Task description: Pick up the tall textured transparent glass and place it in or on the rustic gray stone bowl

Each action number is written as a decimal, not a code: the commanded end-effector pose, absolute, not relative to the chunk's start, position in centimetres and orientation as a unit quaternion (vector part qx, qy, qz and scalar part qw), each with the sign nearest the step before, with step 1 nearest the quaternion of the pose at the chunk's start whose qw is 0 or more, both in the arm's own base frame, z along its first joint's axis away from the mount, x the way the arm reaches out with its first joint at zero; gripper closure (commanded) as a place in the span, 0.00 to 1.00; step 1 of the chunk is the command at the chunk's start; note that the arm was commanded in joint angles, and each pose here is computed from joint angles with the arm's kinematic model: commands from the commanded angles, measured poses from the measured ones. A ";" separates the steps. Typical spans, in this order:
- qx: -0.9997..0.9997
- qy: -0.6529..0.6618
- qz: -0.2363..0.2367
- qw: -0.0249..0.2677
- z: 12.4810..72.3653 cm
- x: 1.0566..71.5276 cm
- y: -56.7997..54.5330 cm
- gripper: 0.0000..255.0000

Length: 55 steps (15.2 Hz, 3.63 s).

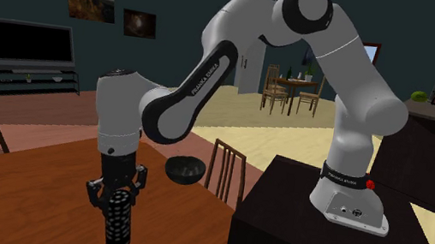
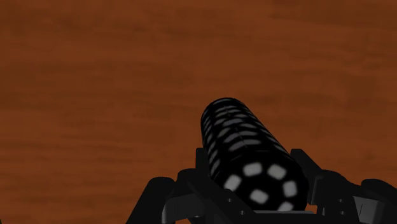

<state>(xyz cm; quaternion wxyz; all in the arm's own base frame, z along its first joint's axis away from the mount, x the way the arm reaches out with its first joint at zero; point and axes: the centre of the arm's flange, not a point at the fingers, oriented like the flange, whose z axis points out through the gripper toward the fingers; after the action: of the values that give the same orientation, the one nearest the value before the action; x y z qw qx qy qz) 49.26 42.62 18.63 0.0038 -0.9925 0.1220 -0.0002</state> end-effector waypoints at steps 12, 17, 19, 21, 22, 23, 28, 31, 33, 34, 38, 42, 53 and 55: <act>-0.993 0.122 0.000 0.004 25.5 49.3 42.7 1.00; -0.993 0.122 0.000 0.004 28.1 49.3 42.7 1.00; -0.993 0.122 0.000 0.004 29.2 49.3 42.7 1.00; -0.993 0.122 0.000 0.004 29.5 49.5 41.4 1.00; -0.993 0.122 0.000 0.004 29.7 49.8 40.1 1.00; -0.993 0.122 0.000 0.004 29.8 50.0 38.8 1.00; -0.993 0.122 0.000 0.004 30.6 51.1 32.3 1.00; -0.993 0.122 0.000 0.004 31.0 51.7 28.4 1.00; -0.993 0.122 0.000 0.004 31.3 52.2 25.9 1.00; -0.993 0.122 0.000 0.004 31.5 52.4 24.6 1.00; -0.993 0.122 0.000 0.004 32.0 53.3 19.4 1.00; -0.993 0.122 0.000 0.004 32.6 54.1 14.2 1.00; -0.993 0.122 0.000 0.004 32.9 56.1 2.4 1.00; -0.993 0.122 0.000 0.004 31.9 56.1 2.4 1.00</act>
<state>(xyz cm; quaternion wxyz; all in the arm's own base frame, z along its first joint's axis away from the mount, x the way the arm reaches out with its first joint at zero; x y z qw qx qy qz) 55.97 2.50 32.39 0.0039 -0.9925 0.1223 0.0001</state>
